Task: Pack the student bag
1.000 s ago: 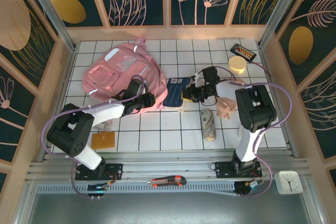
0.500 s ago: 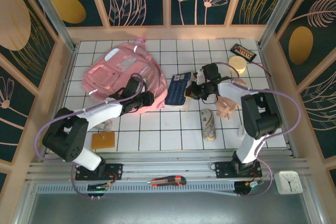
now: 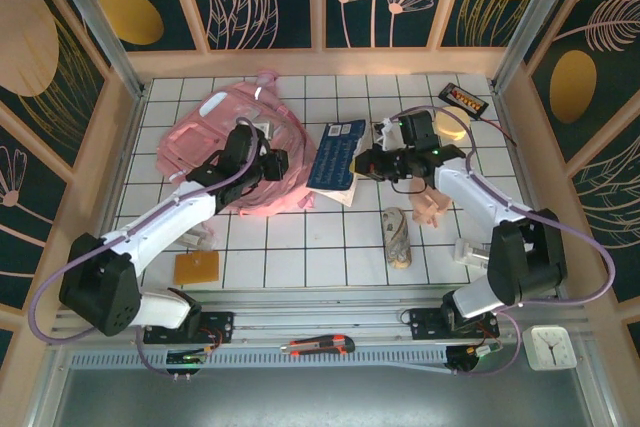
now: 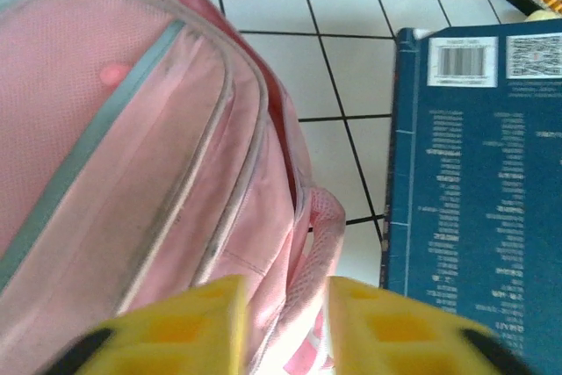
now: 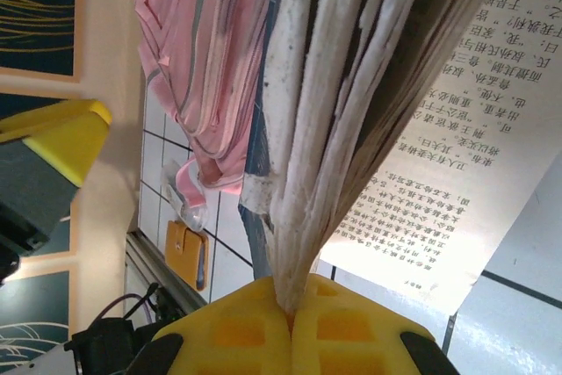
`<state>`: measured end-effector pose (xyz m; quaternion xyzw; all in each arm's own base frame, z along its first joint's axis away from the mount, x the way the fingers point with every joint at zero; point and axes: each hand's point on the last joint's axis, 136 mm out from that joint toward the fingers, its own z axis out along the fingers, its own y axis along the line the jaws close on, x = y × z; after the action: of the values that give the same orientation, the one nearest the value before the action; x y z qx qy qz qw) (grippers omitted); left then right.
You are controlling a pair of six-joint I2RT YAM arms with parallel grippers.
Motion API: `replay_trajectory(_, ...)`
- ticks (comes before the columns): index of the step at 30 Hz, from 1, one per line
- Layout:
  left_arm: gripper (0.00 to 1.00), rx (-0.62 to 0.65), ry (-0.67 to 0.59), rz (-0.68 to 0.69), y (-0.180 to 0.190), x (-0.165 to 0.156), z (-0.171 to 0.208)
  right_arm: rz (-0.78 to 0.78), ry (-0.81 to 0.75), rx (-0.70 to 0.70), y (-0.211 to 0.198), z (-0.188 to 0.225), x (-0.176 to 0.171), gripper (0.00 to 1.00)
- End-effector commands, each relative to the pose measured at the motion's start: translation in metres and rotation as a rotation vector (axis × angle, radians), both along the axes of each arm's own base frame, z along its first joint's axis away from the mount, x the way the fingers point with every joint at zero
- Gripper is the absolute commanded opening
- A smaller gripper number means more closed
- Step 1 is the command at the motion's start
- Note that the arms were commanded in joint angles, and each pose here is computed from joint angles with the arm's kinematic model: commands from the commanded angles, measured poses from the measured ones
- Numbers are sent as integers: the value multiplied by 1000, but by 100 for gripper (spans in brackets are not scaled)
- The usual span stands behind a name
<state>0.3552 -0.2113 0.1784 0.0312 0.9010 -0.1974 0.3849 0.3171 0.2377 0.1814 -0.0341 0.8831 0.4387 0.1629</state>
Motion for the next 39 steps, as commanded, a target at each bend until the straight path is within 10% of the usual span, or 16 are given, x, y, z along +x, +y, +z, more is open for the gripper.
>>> replay_trajectory(1, 67, 153, 54, -42, 8, -2, -39, -35, -44, 18, -11, 21, 2, 0)
replay_trajectory(17, 73, 489, 137, -31, 11, 56, -117, -22, -6, 26, -9, 11, 3, 0)
replay_trajectory(24, 0, 582, 204, -44, 17, 61, -143, -17, 7, 31, -7, 8, 4, 0)
replay_trajectory(39, 0, 271, -112, -42, 7, 40, 55, 49, -60, 141, 30, 46, 15, 0)
